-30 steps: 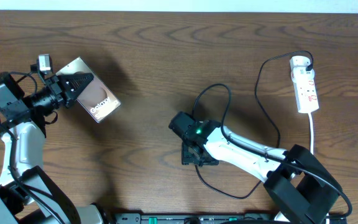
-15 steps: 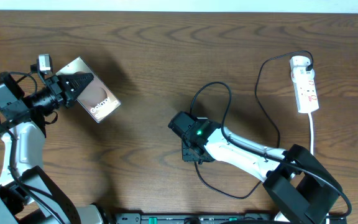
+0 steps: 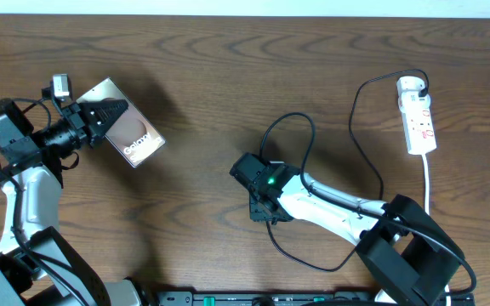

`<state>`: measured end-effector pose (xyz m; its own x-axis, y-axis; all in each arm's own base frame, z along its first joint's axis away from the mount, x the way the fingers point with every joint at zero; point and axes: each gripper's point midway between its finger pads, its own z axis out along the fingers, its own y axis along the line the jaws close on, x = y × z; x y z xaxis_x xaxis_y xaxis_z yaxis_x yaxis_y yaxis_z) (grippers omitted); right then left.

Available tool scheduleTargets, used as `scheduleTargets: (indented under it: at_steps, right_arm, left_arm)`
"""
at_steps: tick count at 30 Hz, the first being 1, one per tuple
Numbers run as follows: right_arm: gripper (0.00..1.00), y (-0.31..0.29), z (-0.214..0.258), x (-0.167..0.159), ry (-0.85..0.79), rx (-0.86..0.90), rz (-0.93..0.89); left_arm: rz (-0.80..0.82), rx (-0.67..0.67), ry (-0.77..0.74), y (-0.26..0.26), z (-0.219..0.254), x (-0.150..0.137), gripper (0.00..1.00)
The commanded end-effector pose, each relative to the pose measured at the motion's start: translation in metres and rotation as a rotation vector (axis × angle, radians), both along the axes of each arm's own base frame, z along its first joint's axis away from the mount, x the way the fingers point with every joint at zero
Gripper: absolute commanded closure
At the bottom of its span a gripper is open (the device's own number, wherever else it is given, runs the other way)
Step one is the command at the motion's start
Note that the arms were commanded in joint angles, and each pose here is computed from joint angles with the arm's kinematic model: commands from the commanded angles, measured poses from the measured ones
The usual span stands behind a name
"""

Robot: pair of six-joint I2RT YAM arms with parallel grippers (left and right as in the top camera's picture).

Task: Plug charger to phone and switch on socket
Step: 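Lower the right gripper onto the black charger cable on the table, then close the right gripper on the cable's connector end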

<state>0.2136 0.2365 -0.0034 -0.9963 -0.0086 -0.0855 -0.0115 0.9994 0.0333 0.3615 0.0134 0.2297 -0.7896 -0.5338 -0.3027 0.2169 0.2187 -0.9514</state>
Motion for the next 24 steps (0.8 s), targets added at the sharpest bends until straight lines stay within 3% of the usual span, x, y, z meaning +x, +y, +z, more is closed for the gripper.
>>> scheduleTargets:
  at_steps: [1,7,15,19,24]
  right_arm:
    - [0.61,-0.0028,-0.0089,-0.0054,0.021,-0.024,0.014]
    - [0.72,-0.0022,-0.009,-0.0073,0.032,-0.02,0.014]
    - [0.72,-0.0027,-0.0092,-0.0123,0.056,-0.018,0.015]
    - [0.78,-0.0022,-0.0093,-0.0138,0.06,-0.018,0.014]
    - [0.94,-0.0017,-0.0093,-0.0142,0.059,-0.018,0.012]
  left_arm:
    - [-0.036,-0.009,-0.036,-0.0034,0.007,-0.0073,0.93]
    - [-0.036,-0.011,-0.033,-0.0035,0.0068,-0.0075,0.93]
    - [-0.036,-0.011,-0.033,-0.0036,0.0068,-0.0075,0.93]
    - [-0.036,-0.011,-0.033,-0.0036,0.0068,-0.0075,0.94]
    - [-0.036,-0.011,-0.033,-0.0035,0.0068,-0.0075,0.93]
